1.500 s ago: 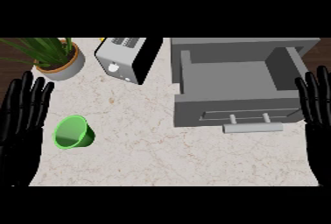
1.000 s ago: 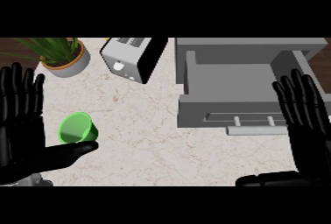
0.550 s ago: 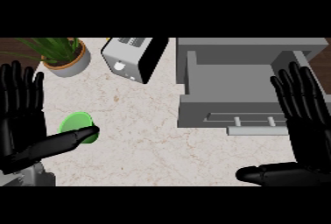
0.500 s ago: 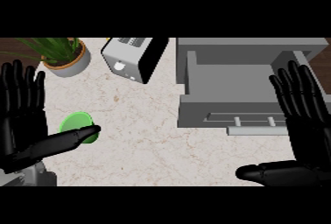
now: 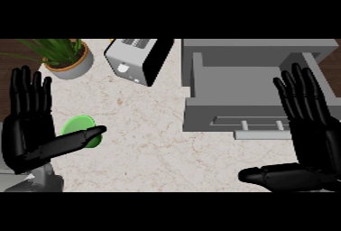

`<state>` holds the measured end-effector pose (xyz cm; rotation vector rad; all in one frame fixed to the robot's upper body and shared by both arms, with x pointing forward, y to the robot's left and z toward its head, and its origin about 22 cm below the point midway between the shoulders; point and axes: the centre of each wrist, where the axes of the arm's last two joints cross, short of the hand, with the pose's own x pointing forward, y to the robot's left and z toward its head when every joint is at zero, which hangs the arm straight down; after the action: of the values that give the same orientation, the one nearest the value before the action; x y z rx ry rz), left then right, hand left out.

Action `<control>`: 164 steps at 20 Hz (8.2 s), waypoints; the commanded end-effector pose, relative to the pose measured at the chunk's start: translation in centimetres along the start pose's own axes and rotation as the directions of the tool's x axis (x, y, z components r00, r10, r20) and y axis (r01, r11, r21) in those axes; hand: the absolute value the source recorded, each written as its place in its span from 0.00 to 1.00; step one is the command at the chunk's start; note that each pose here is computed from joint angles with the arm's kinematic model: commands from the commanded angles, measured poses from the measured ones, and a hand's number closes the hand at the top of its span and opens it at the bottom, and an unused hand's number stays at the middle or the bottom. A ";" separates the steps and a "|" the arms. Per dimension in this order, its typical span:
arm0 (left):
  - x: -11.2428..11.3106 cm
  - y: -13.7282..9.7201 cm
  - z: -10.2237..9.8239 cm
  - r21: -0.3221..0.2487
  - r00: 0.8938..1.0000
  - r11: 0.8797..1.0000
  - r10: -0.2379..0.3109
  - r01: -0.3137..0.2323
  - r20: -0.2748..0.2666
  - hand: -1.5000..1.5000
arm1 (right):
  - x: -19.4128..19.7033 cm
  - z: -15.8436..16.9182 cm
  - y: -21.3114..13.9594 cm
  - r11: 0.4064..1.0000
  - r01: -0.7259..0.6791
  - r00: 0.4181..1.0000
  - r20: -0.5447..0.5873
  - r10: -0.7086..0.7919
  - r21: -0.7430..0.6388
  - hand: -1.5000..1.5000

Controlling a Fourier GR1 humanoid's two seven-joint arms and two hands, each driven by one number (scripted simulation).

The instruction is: Pick up the cup, place it into the drawer and close the drawer

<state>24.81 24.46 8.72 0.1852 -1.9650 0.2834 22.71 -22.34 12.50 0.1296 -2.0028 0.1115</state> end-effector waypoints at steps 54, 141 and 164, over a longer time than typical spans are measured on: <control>-16.9 11.0 9.0 0.169 0.964 0.978 -0.074 0.119 -0.254 0.00 | 3.9 0.9 -1.1 1.000 0.000 1.000 0.006 0.000 0.030 0.00; 2.3 -15.7 -9.4 -0.432 0.965 0.878 0.257 -0.208 0.059 1.00 | 1.2 0.5 -4.2 1.000 -0.010 1.000 0.001 0.010 0.011 0.00; 0.3 -26.0 -12.6 -0.435 0.997 0.897 0.080 -0.076 -0.008 1.00 | 0.6 -0.5 -2.7 0.999 -0.009 1.000 -0.009 0.009 0.033 0.00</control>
<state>42.00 4.18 17.33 -0.2299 -2.0050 -0.0991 23.32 -25.40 13.59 0.1391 -1.9896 0.1469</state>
